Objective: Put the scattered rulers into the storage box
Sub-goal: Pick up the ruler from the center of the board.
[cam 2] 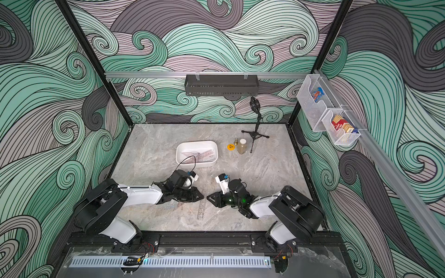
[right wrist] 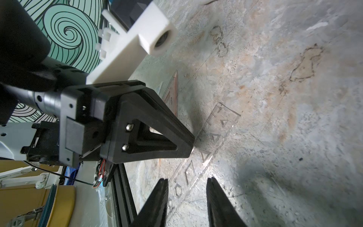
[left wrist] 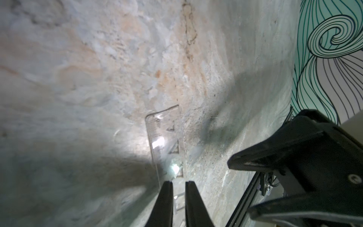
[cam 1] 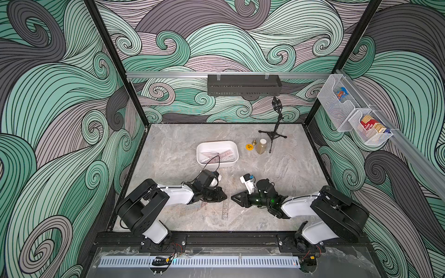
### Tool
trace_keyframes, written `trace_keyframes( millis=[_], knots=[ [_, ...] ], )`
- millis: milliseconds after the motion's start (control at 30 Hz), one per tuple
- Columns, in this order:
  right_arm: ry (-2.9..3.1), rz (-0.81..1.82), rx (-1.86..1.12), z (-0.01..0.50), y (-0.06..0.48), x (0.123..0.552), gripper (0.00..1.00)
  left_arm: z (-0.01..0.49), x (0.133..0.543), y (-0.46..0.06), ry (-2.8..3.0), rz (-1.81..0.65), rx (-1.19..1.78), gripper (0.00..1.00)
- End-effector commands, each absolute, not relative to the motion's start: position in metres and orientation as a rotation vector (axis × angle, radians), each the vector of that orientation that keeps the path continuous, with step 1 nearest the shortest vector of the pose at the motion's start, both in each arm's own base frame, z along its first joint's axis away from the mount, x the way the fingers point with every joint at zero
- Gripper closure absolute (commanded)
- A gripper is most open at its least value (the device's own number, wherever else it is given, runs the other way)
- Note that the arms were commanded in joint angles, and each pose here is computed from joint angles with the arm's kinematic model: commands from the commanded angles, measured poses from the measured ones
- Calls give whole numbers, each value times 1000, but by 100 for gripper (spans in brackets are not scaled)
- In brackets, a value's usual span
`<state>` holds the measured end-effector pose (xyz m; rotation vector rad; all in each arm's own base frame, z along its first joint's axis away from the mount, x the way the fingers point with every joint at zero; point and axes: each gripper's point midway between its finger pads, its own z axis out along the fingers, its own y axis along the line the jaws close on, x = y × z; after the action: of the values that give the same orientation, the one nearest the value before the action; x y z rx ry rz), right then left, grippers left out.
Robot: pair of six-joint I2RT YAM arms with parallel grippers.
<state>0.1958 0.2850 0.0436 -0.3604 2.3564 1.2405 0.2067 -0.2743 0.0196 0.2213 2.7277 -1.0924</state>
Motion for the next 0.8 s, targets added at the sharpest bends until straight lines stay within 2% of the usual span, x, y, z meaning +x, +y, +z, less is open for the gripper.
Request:
trace_keyframes(
  millis=[0,433,767],
  knots=[
    [2340,1285,-371,50,293,200,62,16,211,-273,2735,-1045,241,82],
    [2465,1281,-292,25,298,202,56,5,209,-264,2769,-1008,204,85],
    [2543,1341,-260,7,306,199,65,-2,207,-261,2798,-1003,182,90]
  ],
)
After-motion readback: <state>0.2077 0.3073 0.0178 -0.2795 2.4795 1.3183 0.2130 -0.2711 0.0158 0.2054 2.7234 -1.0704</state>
